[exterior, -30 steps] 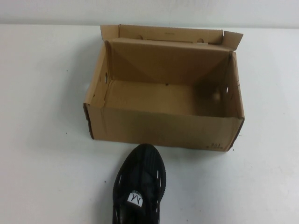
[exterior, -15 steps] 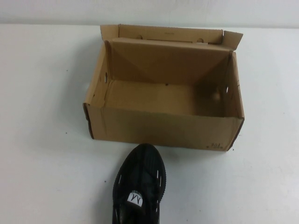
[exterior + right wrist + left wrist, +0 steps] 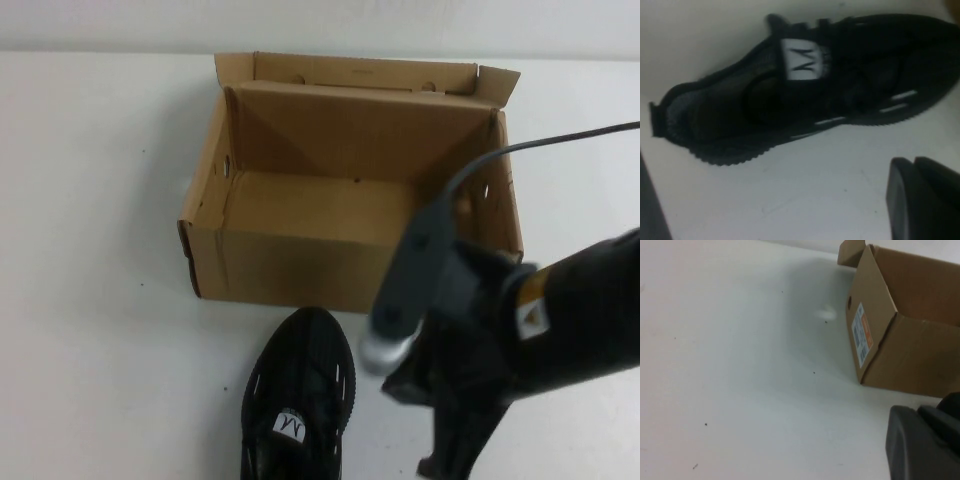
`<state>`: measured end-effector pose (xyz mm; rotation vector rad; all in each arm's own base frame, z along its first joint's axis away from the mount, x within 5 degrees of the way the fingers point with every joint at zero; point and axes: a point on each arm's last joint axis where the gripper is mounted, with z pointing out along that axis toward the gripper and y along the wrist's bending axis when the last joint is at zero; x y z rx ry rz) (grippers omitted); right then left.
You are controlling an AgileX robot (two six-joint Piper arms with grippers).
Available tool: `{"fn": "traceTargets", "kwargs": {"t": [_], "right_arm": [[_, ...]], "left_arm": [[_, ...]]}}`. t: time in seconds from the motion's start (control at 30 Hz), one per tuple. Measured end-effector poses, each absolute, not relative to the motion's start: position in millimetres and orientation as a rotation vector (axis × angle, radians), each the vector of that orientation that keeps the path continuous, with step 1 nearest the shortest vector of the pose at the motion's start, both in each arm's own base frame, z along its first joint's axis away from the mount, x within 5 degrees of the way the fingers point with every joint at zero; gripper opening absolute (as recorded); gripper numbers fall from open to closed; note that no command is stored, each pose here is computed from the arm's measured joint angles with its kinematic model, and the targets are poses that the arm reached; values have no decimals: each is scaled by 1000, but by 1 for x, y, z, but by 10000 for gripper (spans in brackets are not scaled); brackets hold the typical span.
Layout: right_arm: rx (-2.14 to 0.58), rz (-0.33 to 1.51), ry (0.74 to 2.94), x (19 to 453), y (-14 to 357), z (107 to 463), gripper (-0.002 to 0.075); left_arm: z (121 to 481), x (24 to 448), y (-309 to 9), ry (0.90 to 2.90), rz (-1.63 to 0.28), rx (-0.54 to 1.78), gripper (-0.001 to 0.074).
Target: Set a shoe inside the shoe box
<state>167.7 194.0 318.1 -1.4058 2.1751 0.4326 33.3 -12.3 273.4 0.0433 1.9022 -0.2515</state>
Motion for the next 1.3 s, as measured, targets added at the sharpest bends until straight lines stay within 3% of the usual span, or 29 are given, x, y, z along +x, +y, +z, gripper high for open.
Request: {"fn": "traceTargets", "kwargs": {"t": [0.17,0.37,0.43,0.6,0.7,0.8,0.97,1.03,1.3], "right_arm": [[-1649,327,2070,147,242,304,55],[-1717,313,1987,141,277,303,373],[-1724,303,1989,144,284,300,442],[-1776,243,2042,153,298,271,488],[-1753,152,2097,163,305,250,480],[-1682,8,2146,175,307,233,414],[-1619,-73,2175,182,309,230,104],[-1602,-79,2184,184,311,236,51],[-1529,18,2249,174,327,298,17]], "left_arm": [[270,32,-12,1937,-250,48,-4],[270,32,-12,1943,-247,51,-4],[270,32,-12,1943,-247,51,-4],[270,32,-12,1943,-246,53,-4],[270,32,-12,1943,-246,53,-4],[270,32,-13,1943,-248,53,-4],[270,32,-13,1944,-258,51,-4],[270,32,-13,1947,-261,51,-4],[299,20,-13,1879,-226,119,18]]}}
